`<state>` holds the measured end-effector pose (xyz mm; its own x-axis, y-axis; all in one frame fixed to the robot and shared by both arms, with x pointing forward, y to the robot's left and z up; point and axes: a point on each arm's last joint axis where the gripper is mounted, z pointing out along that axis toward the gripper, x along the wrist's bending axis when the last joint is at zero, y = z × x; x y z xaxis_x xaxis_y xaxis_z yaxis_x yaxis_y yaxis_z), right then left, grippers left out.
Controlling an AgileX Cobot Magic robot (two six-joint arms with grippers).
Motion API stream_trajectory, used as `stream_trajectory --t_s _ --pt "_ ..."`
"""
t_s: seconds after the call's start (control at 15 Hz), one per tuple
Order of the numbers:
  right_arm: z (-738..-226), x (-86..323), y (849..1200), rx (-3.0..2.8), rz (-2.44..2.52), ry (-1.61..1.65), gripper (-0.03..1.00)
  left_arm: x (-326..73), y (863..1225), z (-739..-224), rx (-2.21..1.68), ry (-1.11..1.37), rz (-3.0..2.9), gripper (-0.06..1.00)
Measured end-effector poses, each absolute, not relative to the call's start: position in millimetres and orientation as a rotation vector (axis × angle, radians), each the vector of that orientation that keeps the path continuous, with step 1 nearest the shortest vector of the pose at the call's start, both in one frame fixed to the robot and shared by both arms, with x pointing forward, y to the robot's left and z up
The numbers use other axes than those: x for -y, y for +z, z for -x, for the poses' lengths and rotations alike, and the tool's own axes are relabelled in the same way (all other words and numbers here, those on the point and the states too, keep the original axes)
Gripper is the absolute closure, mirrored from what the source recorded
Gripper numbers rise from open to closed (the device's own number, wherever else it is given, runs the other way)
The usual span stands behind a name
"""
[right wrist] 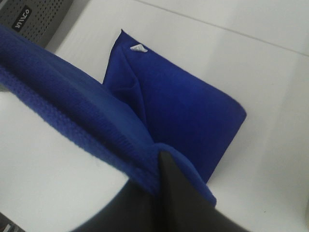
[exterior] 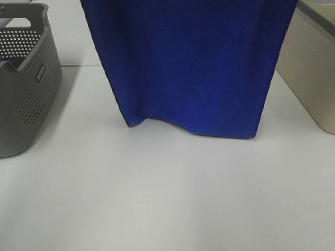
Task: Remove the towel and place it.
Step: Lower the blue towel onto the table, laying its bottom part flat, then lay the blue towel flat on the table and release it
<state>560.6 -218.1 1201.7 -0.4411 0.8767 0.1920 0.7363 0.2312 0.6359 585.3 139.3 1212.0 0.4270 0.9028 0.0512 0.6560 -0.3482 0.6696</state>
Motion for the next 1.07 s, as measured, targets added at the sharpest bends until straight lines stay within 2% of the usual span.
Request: stream_trajectory --t_s 0.47,0.67,1.07 --pt "-517.8 218.3 1161.9 -2.409 -1.672 0.957 0.95 -152.8 1166.4 -535.1 -1.508 0.286 -2.154 0.94" --pt "-488.1 220.9 1157.8 -2.421 -1.692 0.98 0.95 -163.0 1152.3 -499.5 -1.528 0.182 -2.166 0.94" --pt "-428.6 225.9 1142.3 -2.447 -1.715 1.036 0.95 -185.5 1155.9 -427.8 -1.503 0.045 -2.061 0.94"
